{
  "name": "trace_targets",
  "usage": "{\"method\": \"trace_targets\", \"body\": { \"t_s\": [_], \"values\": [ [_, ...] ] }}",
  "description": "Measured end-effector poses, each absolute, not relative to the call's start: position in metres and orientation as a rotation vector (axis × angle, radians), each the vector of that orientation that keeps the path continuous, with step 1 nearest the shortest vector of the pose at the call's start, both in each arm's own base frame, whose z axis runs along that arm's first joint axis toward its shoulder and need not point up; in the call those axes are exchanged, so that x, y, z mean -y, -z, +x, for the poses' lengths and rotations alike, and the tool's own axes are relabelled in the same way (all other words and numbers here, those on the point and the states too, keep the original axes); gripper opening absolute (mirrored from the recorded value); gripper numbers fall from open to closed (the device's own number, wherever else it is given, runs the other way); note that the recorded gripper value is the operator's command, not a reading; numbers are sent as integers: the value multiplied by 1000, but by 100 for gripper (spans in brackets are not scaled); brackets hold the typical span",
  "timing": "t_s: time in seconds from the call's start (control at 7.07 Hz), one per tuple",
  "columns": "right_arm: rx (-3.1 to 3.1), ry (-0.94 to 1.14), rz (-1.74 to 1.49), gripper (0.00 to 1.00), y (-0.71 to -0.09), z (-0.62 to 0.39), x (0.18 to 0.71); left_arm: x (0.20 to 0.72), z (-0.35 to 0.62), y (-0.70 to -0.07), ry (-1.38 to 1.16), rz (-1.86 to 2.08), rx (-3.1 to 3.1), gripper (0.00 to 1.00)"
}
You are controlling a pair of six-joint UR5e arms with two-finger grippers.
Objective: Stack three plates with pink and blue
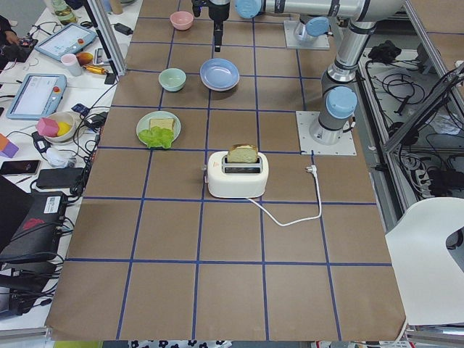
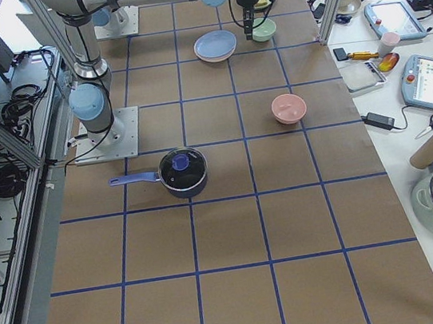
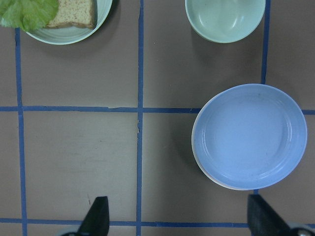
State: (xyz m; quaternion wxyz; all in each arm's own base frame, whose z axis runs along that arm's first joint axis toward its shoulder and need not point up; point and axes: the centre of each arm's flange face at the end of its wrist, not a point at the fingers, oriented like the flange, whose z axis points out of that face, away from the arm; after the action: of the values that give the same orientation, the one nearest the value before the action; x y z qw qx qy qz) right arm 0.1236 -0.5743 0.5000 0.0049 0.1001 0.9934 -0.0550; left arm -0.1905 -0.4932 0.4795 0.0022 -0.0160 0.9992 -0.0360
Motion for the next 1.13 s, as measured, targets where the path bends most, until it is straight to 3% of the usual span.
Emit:
{"method": "trace_targets", "body": {
  "t_s": [0.28,1.13],
  "values": [
    [-3121,168,232,100,-512,125,547,493,-189,-480,124,-52,-3132,100],
    [-3139,164,20,100,-516,120,538,492,-187,-484,139,-57,-3127,100]
  ]
}}
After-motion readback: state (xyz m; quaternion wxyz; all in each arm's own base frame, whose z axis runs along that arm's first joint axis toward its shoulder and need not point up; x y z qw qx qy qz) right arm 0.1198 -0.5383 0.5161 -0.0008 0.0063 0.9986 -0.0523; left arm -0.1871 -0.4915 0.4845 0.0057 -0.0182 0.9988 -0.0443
